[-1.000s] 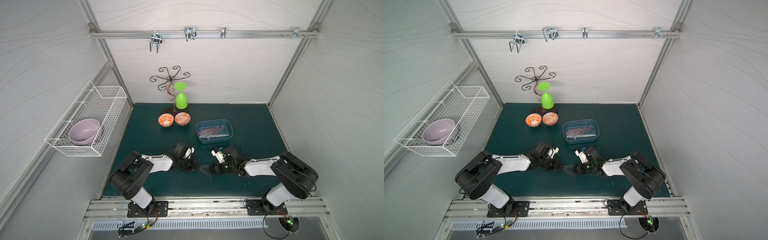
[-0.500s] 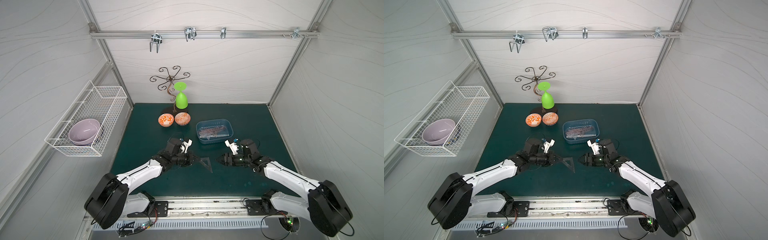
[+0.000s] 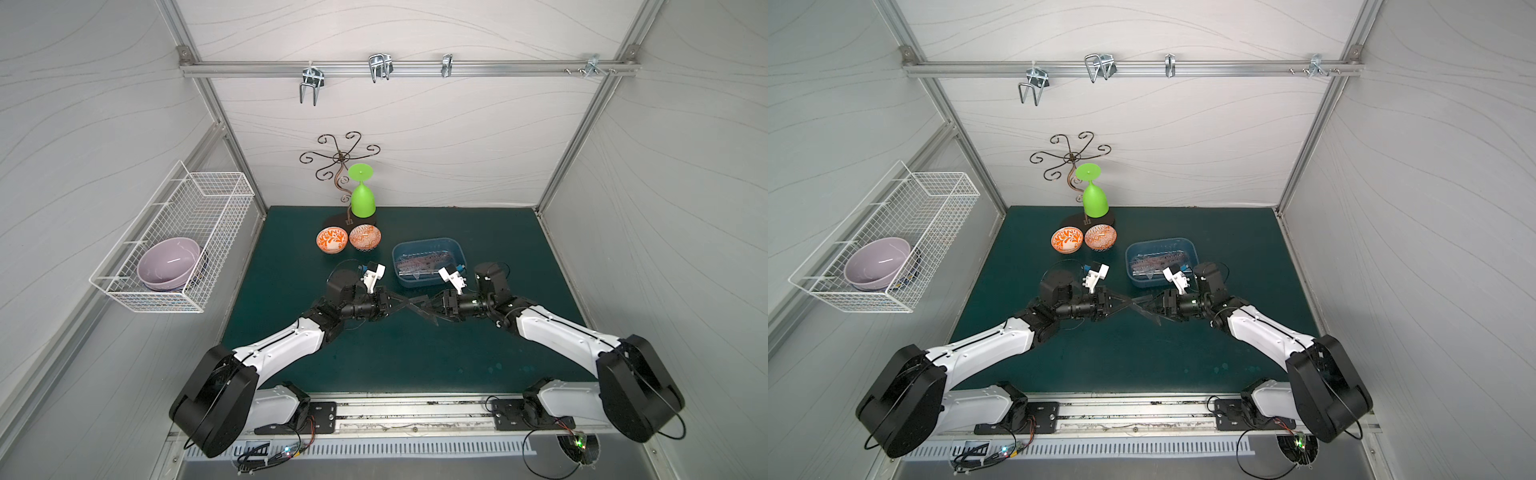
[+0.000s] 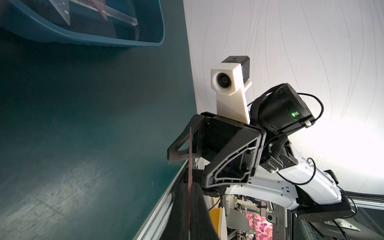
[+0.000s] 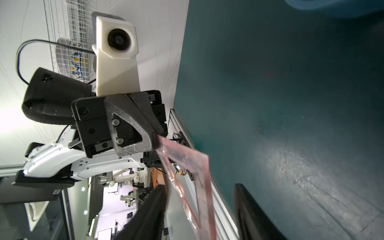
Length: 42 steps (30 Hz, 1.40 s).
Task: Put the scattered rulers into the storage box
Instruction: Pick up the ruler from the center of the board, then place the ruler in the storage box.
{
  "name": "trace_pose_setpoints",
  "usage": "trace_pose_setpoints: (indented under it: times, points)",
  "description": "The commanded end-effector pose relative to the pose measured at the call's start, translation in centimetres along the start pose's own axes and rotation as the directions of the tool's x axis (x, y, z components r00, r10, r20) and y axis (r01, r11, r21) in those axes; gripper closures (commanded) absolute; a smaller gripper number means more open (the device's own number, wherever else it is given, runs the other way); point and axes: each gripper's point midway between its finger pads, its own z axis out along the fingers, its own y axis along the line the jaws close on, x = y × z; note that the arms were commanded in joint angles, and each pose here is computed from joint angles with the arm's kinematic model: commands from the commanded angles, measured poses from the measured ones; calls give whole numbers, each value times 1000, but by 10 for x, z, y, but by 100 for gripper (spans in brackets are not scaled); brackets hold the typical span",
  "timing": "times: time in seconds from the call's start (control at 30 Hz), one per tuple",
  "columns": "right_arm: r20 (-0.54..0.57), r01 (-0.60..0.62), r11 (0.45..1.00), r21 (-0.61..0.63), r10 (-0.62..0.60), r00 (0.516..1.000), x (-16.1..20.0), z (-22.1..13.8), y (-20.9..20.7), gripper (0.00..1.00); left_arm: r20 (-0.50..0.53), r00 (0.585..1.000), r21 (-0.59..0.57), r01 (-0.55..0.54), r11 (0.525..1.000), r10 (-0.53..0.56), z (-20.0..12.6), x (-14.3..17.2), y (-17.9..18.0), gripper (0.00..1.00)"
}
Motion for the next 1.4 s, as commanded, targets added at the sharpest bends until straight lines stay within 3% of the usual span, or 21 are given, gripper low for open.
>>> trace_pose_setpoints:
  times: [0.0, 0.23, 0.37, 0.5, 0.57, 0.63, 0.8, 0.97, 1.23, 1.33, 1.37]
  points:
    - [23, 30, 999, -34, -29, 999, -14, -3, 10, 58, 16, 999, 65, -46, 997, 45, -1, -7, -20, 100]
    - [35, 44, 999, -27, -43, 998, -31, -3, 10, 99, 6, 999, 36, -52, 998, 52, -2, -3, -12, 100]
    - [22, 68, 997, -26, -67, 997, -39, 1, 9, 100, -7, 998, -43, -65, 997, 65, -6, -2, -1, 100]
    - [34, 119, 992, 43, -120, 992, -69, -7, -7, 100, -25, 996, -152, -90, 984, 87, -18, -7, 6, 50]
    - [42, 172, 979, 105, -177, 983, -90, -15, -20, 100, -23, 993, -206, -117, 972, 114, -31, -13, 8, 37]
    - [27, 233, 957, 172, -241, 970, -111, -18, -34, 100, -12, 990, -276, -142, 951, 144, -46, -20, 13, 30]
    - [-114, 337, 910, 243, -318, 941, -154, -7, -61, 100, -23, 978, -402, -200, 894, 208, -67, -28, 22, 26]
    - [-149, 377, 893, 245, -350, 925, -189, 8, -73, 100, -60, 979, -447, -203, 871, 197, -69, -27, 32, 25]
    - [-241, 393, 889, 234, -338, 910, -181, 42, -97, 99, -74, 977, -480, -210, 852, 199, -72, -28, 38, 24]
    - [-258, 376, 895, 240, -314, 914, -177, 46, -109, 93, -73, 976, -501, -215, 839, 207, -74, -31, 39, 23]
    - [-258, 378, 893, 244, -315, 913, -178, 46, -110, 85, -72, 975, -509, -217, 833, 210, -75, -32, 40, 22]
